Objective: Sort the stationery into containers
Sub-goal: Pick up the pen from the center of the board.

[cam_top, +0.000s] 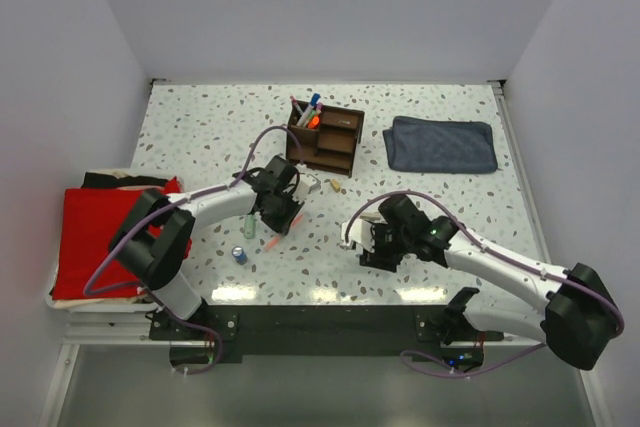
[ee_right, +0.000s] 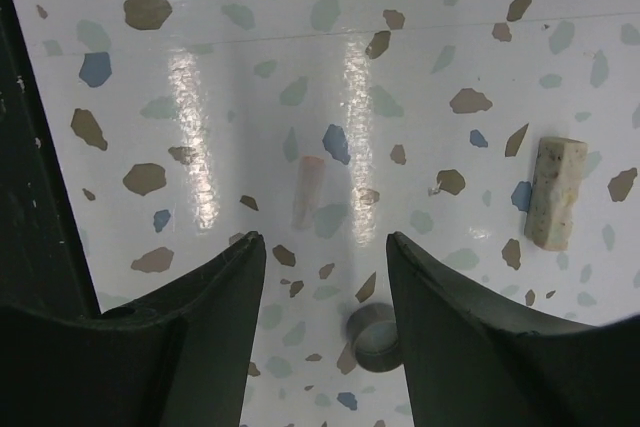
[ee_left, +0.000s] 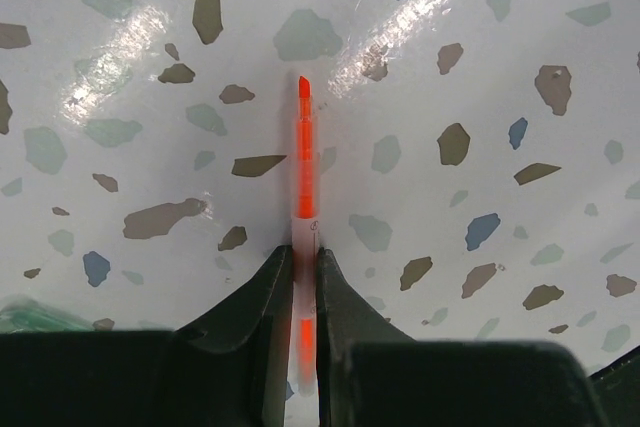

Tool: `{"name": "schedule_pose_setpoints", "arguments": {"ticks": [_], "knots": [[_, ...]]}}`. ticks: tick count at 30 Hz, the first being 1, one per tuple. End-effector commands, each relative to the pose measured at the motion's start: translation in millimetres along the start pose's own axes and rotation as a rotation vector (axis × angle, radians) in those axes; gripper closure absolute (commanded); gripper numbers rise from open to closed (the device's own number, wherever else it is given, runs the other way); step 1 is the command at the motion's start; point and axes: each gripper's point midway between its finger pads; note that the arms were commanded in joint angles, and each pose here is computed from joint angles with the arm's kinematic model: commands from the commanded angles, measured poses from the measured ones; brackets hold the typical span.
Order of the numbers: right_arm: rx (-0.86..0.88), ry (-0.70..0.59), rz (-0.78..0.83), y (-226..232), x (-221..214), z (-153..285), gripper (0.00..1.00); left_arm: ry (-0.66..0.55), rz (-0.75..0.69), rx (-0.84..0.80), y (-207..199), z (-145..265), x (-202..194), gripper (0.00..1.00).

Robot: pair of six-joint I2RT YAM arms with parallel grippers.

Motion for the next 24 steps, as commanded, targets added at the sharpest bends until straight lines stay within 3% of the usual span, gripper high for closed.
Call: {"name": "schedule_pose_setpoints", "arguments": {"ticks": [1,24], "knots": [[-0.079,-0.036,-0.024,-16,12,-6,0.46,-0.035,-0.024,-0.046,-7,-1,7,1.0],[0.006,0.032,0.014,-1,0,-38,0.48,-0.05,0.014,-0.052,2,3,6,1.0]]}}
Point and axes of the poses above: each gripper's point midway between its finger pads, its own z axis back along the fingers, its own y axis along the line the jaws close on, x = y × z, and after that the axes turned 10 degrees about -z, right-handed
